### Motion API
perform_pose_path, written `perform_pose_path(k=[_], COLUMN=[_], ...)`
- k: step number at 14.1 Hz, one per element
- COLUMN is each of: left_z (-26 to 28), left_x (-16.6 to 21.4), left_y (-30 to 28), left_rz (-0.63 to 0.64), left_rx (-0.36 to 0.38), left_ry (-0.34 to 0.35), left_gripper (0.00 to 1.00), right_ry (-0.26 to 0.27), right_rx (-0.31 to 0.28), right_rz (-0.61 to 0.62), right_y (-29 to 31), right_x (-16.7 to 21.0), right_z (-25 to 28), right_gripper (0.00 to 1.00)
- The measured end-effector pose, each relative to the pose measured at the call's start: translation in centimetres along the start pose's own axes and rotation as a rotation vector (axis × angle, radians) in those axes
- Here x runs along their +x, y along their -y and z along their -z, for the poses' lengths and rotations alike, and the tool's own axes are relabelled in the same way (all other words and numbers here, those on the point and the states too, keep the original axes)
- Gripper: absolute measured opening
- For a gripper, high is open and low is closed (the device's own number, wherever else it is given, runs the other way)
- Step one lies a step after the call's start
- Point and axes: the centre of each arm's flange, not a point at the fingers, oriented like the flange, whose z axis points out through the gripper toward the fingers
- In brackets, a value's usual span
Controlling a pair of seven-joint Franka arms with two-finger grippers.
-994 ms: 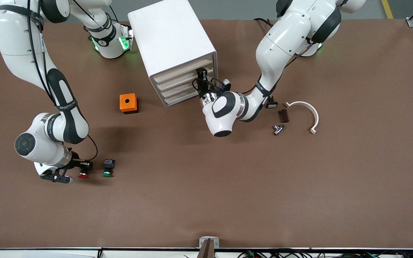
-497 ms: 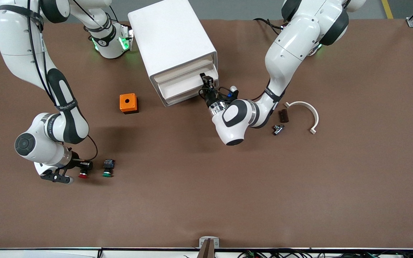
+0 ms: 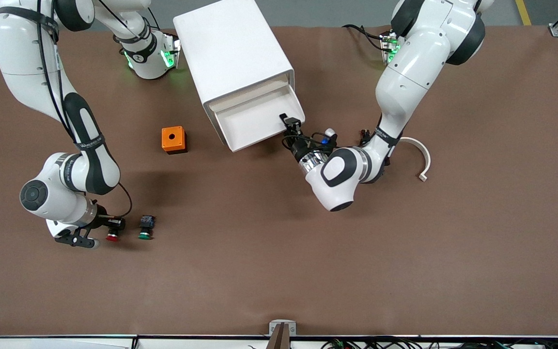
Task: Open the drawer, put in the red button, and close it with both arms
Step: 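Pull the drawer open with the left gripper while the right gripper grips the button, then lift the red button with the right gripper and carry it toward the drawer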
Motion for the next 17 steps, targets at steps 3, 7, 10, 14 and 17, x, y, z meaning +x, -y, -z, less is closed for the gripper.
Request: perform_pose_path(k=[3, 7, 10, 14, 17], left_z=[2.1, 4.5, 5.6, 5.9, 7.1], left_x=[0.6, 1.6, 2.2, 2.2, 2.0], left_y=[-0.2, -0.4, -0.5, -0.6, -0.2], left_rz=[0.001, -0.011, -0.022, -0.027, -0.112], left_rx=[-0.012, -0.018, -0.020, -0.027, -0.033], left_ry=[0.040, 0.088, 0.109, 0.116, 0.149], left_gripper=[0.11, 0.14, 0.16, 0.24, 0.38], right_ry=[0.000, 0.001, 0.018, 0.140, 0.189], right_rx=[0.000, 0.000, 0.001, 0.012, 0.005], right_rz=[0.000, -0.001, -0.014, -0.161, -0.233], right_y=[0.0, 0.0, -0.2, 2.4, 8.3], right_x=[0.0, 0.0, 0.2, 1.1, -0.6], right_z=[0.0, 0.0, 0.3, 7.2, 14.5], right_gripper=[0.41, 0.41, 0.41, 0.41, 0.41])
